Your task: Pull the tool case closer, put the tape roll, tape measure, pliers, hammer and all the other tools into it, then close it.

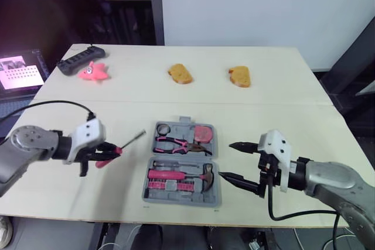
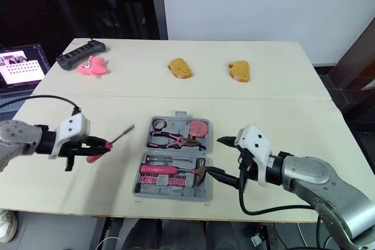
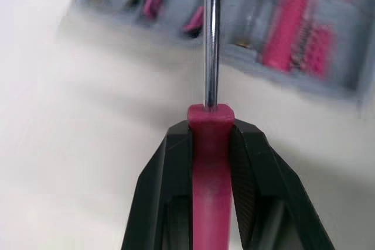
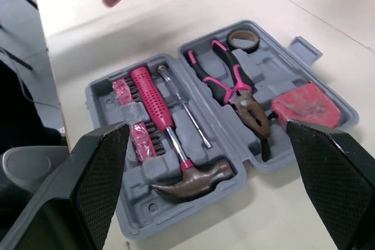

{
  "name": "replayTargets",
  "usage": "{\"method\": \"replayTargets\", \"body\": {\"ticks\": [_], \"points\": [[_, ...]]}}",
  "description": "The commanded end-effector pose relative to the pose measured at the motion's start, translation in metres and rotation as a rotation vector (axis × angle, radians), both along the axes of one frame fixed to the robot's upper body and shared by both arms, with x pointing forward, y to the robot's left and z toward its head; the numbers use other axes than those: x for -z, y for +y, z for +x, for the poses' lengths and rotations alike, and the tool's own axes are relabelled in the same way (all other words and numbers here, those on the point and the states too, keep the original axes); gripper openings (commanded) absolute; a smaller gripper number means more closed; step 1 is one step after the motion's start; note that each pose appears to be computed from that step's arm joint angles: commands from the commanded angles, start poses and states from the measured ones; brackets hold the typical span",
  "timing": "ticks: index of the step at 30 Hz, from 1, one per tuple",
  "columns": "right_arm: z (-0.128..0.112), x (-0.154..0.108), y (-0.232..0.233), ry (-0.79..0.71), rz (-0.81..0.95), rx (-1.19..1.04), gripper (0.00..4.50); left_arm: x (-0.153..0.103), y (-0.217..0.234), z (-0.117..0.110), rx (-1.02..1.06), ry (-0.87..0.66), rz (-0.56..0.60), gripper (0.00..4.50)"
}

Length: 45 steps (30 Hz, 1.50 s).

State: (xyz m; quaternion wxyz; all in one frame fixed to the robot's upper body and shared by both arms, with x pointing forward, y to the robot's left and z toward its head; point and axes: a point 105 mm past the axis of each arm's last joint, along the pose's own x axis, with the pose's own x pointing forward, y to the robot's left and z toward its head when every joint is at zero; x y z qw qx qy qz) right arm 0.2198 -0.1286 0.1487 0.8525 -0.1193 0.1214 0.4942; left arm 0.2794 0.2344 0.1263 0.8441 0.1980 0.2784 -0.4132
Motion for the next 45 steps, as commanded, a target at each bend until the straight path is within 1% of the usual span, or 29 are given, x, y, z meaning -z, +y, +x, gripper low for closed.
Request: {"method": "replayTargets", "body": {"ticks": [1, 2, 4, 8, 10, 13, 18, 21, 26, 30, 34, 37, 41, 42, 43, 45], "points": [[0.001, -0.006, 0.001, -0.034, -0.002, -0.018, 4.5, -0.006, 0.005, 0.004, -0.327, 0.106, -0.093, 0.32], [0.001, -0.006, 0.002, -0.034, -0.003, -0.02, 4.5, -0.001, 0.006, 0.003, -0.411, 0.146, -0.124, 0.32], [0.002, -0.005, 0.003, -0.035, -0.004, -0.023, 4.5, 0.007, 0.003, 0.003, -0.508, 0.157, -0.148, 0.32], [0.001, -0.006, 0.003, -0.038, 0.011, -0.018, 4.5, 0.031, -0.015, -0.005, -0.587, 0.166, -0.144, 0.32], [0.002, -0.009, 0.0, -0.05, 0.025, 0.001, 4.5, 0.045, -0.024, -0.011, -0.613, 0.179, -0.128, 0.32], [-0.001, -0.015, -0.003, -0.075, 0.05, 0.0, 4.5, 0.061, -0.014, -0.016, -0.692, 0.158, -0.048, 0.32], [-0.003, -0.013, -0.007, -0.084, 0.043, 0.0, 4.5, 0.079, -0.015, -0.026, -0.706, 0.195, 0.002, 0.32], [-0.003, -0.013, -0.006, -0.091, 0.041, -0.008, 4.5, 0.084, -0.017, -0.027, -0.719, 0.215, 0.012, 0.32], [-0.002, -0.016, -0.004, -0.102, 0.035, -0.033, 4.5, 0.089, -0.022, -0.031, -0.751, 0.283, -0.017, 0.32], [-0.001, -0.015, -0.001, -0.102, 0.018, -0.062, 4.5, 0.093, -0.027, -0.033, -0.776, 0.345, -0.065, 0.32], [0.002, -0.016, 0.001, -0.105, 0.008, -0.081, 4.5, 0.101, -0.027, -0.029, -0.835, 0.421, -0.115, 0.32], [0.004, -0.016, 0.002, -0.105, 0.009, -0.082, 4.5, 0.105, -0.022, -0.023, -0.867, 0.425, -0.112, 0.32], [0.003, -0.015, 0.003, -0.099, 0.008, -0.081, 4.5, 0.106, -0.024, -0.019, -0.854, 0.411, -0.114, 0.32], [0.003, -0.015, 0.004, -0.099, 0.008, -0.08, 4.5, 0.106, -0.024, -0.019, -0.854, 0.411, -0.118, 1.35], [0.003, -0.015, 0.003, -0.098, 0.008, -0.077, 4.5, 0.107, -0.024, -0.019, -0.852, 0.411, -0.118, 1.63], [0.003, -0.014, 0.003, -0.096, 0.007, -0.072, 4.5, 0.107, -0.023, -0.018, -0.848, 0.396, -0.112, 2.61]]}}
